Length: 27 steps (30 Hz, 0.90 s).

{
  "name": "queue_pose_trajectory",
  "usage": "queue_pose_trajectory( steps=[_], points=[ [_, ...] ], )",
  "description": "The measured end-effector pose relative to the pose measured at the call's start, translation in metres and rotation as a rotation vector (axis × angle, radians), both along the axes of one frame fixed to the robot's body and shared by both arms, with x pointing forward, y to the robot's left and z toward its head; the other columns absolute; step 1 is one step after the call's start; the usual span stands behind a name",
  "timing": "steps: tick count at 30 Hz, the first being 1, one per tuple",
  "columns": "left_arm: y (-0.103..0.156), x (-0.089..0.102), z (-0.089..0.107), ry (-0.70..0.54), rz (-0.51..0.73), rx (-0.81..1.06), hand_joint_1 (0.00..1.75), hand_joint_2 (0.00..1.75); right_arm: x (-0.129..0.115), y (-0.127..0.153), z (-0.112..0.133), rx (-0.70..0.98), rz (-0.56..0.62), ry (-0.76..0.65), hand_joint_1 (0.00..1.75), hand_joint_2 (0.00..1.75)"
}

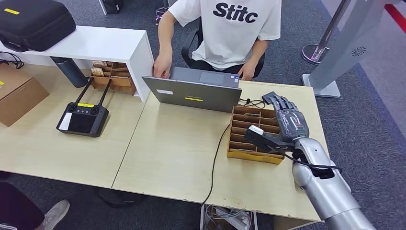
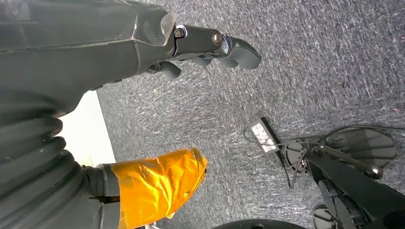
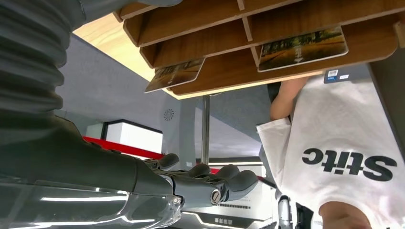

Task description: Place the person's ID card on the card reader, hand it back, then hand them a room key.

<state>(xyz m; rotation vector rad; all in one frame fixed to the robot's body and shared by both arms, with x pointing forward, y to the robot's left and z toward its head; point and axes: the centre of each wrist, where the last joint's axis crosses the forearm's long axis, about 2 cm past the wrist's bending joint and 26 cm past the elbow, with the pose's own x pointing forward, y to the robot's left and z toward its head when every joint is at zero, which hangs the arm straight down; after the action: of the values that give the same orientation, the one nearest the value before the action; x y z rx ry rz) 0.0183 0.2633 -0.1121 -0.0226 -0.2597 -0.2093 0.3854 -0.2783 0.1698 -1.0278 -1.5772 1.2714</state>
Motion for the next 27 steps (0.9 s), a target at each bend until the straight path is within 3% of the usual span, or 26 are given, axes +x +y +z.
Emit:
queue_pose_trajectory(
  steps=[14, 27],
  points=[
    [0.000, 0.003, 0.000, -0.004, -0.018, 0.007, 0.00, 1.75, 0.012, -0.001, -0.016, -0.015, -0.068, 0.106, 0.00, 1.75],
    [0.000, 0.005, 0.000, -0.006, -0.025, 0.010, 0.00, 1.75, 0.021, -0.004, -0.016, -0.030, -0.091, 0.128, 0.00, 1.75]
  ],
)
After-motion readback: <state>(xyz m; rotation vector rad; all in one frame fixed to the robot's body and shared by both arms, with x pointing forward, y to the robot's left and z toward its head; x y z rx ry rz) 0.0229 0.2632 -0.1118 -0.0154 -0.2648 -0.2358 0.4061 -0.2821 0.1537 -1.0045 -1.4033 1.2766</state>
